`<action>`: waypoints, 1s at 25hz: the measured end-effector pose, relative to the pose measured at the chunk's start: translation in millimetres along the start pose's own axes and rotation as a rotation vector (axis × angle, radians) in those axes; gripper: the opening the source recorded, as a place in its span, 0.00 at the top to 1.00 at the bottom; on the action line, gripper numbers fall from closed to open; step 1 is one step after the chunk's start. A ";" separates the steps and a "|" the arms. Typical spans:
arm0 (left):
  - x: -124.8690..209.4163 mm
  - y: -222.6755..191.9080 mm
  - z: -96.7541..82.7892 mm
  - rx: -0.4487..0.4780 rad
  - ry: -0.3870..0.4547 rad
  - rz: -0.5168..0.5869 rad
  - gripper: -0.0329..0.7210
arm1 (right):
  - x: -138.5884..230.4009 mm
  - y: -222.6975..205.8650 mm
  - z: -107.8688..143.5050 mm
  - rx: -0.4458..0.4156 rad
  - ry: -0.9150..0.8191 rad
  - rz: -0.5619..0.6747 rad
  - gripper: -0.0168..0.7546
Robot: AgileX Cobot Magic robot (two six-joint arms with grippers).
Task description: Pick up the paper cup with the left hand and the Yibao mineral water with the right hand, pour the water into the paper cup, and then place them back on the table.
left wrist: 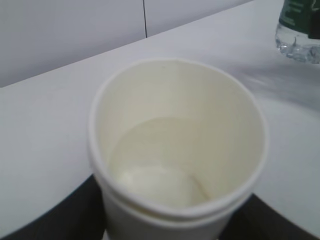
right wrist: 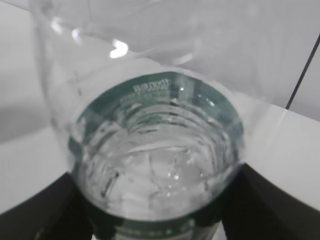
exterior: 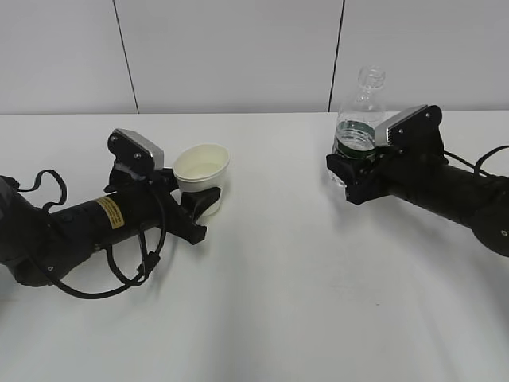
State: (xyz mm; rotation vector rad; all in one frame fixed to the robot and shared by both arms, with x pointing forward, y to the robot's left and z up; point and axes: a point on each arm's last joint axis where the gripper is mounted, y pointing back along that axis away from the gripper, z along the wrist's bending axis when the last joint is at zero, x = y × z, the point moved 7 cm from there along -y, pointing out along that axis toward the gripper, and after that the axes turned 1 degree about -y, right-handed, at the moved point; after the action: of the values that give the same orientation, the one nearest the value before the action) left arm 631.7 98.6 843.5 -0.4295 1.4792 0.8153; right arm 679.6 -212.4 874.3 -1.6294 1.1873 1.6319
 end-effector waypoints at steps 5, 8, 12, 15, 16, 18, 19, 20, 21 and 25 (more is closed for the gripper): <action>1.6 -0.1 0.1 -0.001 0.005 0.005 0.40 | 1.5 0.0 0.6 -0.004 0.003 0.009 0.36; 9.6 -1.3 -1.2 0.001 0.022 0.008 0.40 | 1.9 0.0 1.4 -0.009 0.007 0.011 0.36; 20.5 -3.5 -3.8 0.007 0.077 -0.027 0.40 | 2.0 0.0 2.3 -0.014 0.011 0.012 0.36; 22.1 -3.8 -3.7 0.005 0.090 -0.044 0.40 | 2.0 0.1 2.6 -0.016 0.012 0.012 0.36; 21.9 -3.8 -3.7 0.005 0.090 -0.045 0.40 | 2.1 0.1 3.4 -0.021 0.016 0.013 0.36; 21.9 -3.8 -4.0 0.007 0.089 -0.045 0.38 | 2.3 0.1 4.8 -0.030 0.022 0.014 0.36; 22.1 -3.8 -4.4 0.010 0.088 -0.044 0.36 | 2.3 0.1 5.0 -0.032 0.023 0.014 0.36; 22.8 -3.9 -5.0 0.013 0.089 -0.042 0.33 | 2.5 0.2 5.4 -0.034 0.025 0.015 0.36; 24.6 -3.9 -5.7 0.016 0.099 -0.034 0.28 | 2.8 0.2 5.6 -0.035 0.026 0.017 0.36; 33.9 -4.1 -10.5 0.041 0.133 0.009 0.15 | 3.3 0.2 6.6 -0.041 0.012 0.020 0.36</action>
State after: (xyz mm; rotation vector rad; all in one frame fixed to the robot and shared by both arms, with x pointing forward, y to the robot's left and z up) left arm 623.9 95.7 808.8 -0.4542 1.6195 0.7738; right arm 675.8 -207.5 870.3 -1.6598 1.1870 1.6716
